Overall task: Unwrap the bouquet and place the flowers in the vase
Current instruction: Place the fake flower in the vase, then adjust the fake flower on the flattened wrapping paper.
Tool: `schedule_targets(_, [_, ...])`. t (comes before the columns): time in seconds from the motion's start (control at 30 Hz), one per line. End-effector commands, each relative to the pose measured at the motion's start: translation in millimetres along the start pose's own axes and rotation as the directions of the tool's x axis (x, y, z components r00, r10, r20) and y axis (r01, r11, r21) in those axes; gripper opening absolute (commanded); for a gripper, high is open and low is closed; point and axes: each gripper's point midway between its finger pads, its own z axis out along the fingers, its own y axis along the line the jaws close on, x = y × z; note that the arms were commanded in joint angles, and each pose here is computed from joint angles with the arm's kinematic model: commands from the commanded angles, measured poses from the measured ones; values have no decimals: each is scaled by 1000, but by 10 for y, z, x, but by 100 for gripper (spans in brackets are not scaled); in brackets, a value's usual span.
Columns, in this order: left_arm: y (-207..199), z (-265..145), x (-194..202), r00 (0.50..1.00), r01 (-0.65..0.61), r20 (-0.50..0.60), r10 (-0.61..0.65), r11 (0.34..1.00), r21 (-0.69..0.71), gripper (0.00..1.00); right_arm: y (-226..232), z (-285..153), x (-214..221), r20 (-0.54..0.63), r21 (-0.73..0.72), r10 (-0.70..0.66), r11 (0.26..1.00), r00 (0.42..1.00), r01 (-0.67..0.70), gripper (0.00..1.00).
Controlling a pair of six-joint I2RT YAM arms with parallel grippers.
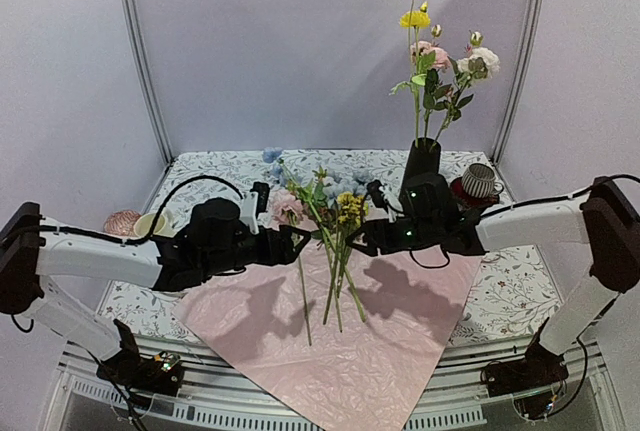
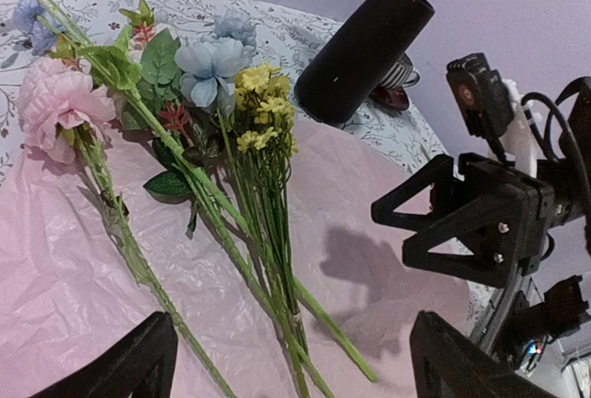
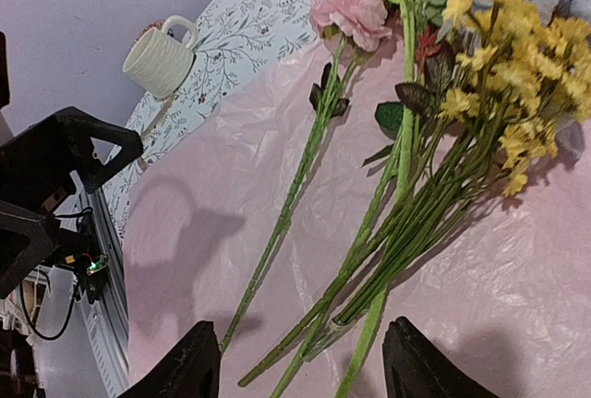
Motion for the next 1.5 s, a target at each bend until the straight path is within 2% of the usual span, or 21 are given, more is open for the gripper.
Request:
schedule_targets(0.0, [151,58,192,997,9,-71,-12,999,-41,88,188,203,-10,5,-54,65,996,998,-65,59])
schedule_targets(0.17, [214,93,246,995,30,-94,-36,998,-57,84,99,366,84,-20,-21,96,995,995,-97,46])
schedule_targets(0.3, [237,84,259,994,22,-104,-29,998,-66,82,-51,398,155,-19,43,113,993,993,-112,45])
schedule_targets(0.73, [229,117,317,991,-3,-133,-4,999,-51,79,-334,557,164,32,146,155,977,987,-158,48])
schedule_targets(0.97, [173,192,363,986,-28,-163,24,999,-23,79,-442,688,154,46,172,183,967,982,-188,54])
schedule_targets(1.33, [204,207,371,985,-53,-168,46,998,-35,79,-594,765,74,82,177,218,957,973,-229,54])
schedule_targets(1.47, [221,211,384,984,-59,-172,51,997,-43,79,-599,806,42,84,169,220,958,972,-231,50])
